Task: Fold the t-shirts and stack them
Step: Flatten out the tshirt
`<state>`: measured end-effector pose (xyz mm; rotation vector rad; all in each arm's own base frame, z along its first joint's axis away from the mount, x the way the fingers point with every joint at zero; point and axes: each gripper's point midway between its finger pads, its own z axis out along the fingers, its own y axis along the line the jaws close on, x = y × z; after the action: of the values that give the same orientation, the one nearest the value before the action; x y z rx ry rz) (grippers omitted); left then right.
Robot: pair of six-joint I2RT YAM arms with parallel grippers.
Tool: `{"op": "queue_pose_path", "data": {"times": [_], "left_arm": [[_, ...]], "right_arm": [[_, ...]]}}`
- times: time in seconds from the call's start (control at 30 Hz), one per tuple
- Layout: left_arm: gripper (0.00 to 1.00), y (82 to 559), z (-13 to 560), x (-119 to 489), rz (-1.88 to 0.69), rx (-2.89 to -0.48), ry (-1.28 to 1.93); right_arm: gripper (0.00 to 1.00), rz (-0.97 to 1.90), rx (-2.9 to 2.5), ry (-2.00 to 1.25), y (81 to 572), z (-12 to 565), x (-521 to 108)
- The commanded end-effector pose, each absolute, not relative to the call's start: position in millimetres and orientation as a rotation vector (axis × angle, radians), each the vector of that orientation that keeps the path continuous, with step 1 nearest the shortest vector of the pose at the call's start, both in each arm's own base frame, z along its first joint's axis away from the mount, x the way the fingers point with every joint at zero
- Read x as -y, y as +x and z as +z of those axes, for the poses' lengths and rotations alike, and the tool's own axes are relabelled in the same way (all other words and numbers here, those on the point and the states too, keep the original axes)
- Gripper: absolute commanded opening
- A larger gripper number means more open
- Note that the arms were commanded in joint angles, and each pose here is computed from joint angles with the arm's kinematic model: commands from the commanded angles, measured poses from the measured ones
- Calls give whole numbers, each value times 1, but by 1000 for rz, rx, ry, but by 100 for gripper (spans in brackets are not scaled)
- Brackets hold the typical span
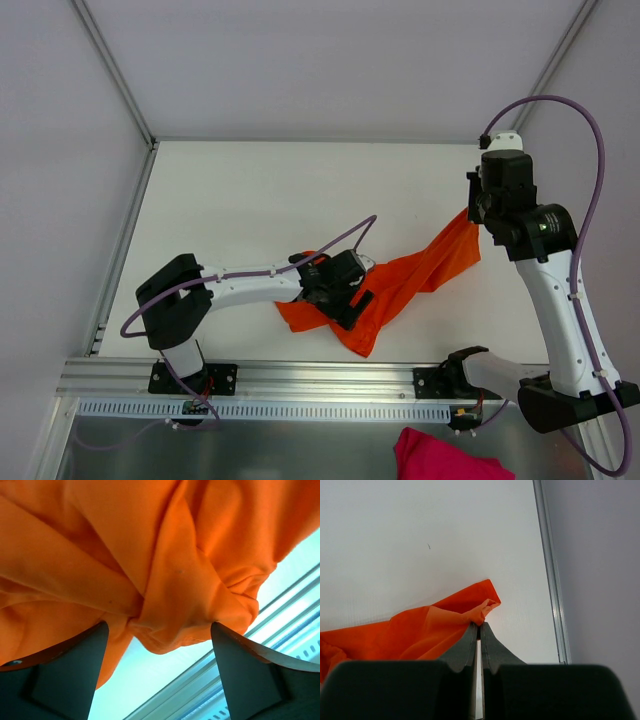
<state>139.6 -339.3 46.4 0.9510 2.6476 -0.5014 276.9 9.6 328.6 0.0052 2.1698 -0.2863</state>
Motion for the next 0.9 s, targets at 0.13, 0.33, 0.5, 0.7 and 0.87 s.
{"op": "queue_pose_path", "data": {"times": [0.13,0.33,0.5,0.7,0.87], "left_arm": [[83,157,44,327,-324,-2594,966],[71,151,32,331,-394,-2591,966],[55,150,41,342,-479,-2563,955],[47,155,76,354,-540,-2502,944],[46,156,108,362,-602,-2453,944]], "right_arm": [[1,-262,-2120,0,279,346,-14],[1,-270,-2135,-11,276,340,-13],[1,-275,-2151,-18,273,335,-13],[1,-265,-2165,-25,271,329,-16],[1,-252,-2176,-38,273,323,-22]]}}
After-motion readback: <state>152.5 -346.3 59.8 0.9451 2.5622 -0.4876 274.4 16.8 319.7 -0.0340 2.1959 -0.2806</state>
